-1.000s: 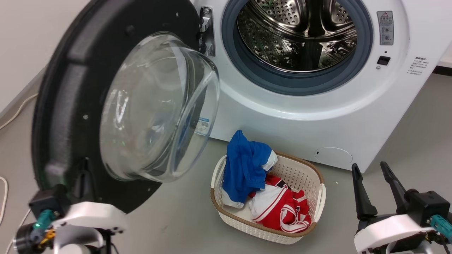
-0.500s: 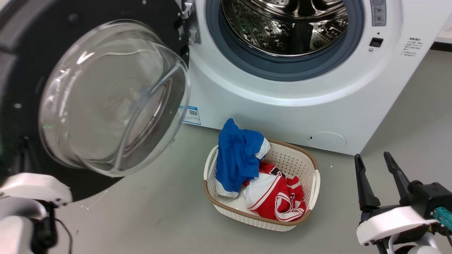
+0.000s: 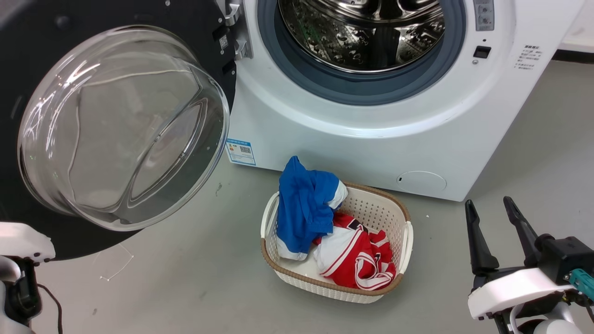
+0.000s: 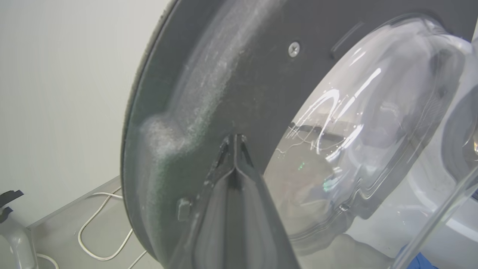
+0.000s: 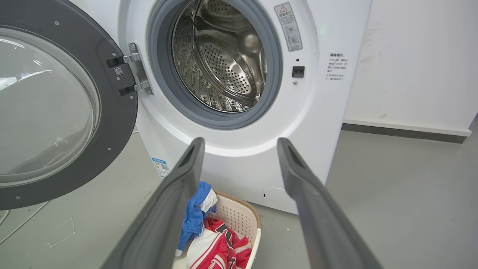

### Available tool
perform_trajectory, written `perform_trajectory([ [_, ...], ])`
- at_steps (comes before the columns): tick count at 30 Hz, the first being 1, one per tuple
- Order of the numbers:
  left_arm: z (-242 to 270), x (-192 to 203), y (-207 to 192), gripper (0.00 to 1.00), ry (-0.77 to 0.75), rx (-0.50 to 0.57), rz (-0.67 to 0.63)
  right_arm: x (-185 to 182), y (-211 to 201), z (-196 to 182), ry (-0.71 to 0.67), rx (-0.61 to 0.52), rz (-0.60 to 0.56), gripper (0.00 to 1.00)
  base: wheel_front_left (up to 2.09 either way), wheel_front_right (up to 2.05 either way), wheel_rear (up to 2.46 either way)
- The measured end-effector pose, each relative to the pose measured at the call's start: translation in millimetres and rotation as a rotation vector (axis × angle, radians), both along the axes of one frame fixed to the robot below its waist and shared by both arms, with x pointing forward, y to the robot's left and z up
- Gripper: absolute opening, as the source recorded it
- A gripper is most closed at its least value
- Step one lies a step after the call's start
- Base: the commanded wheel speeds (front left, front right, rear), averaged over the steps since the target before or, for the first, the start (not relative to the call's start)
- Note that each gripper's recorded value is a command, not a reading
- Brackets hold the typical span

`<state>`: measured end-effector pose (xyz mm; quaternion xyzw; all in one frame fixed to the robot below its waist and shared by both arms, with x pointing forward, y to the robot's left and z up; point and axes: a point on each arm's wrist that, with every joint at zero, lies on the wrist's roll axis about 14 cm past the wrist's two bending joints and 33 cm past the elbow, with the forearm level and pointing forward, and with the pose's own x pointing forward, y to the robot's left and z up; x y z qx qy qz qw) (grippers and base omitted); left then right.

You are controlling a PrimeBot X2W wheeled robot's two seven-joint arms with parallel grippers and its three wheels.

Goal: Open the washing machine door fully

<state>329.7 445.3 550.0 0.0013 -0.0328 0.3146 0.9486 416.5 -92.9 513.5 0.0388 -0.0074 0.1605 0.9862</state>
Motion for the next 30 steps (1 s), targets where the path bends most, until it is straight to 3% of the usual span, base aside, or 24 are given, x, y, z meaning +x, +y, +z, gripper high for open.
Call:
perform_trajectory([
  [10, -8.3, -16.6, -25.9, 0.00, -0.039, -0.013, -0.030, -12.5, -4.6, 9.1, -0.021, -0.003, -0.012, 1.00, 0.00, 0.00, 0.00],
  [19, -17.0, -33.0, -82.0, 0.00, -0.042, 0.009, -0.136, -27.3, -7.4, 16.5, -0.037, -0.009, -0.019, 1.00, 0.00, 0.00, 0.00],
  [30, -40.6, -15.3, -196.6, 0.00, 0.001, -0.076, -0.398, -42.2, -30.2, 16.9, -0.037, -0.013, -0.085, 1.00, 0.00, 0.00, 0.00],
])
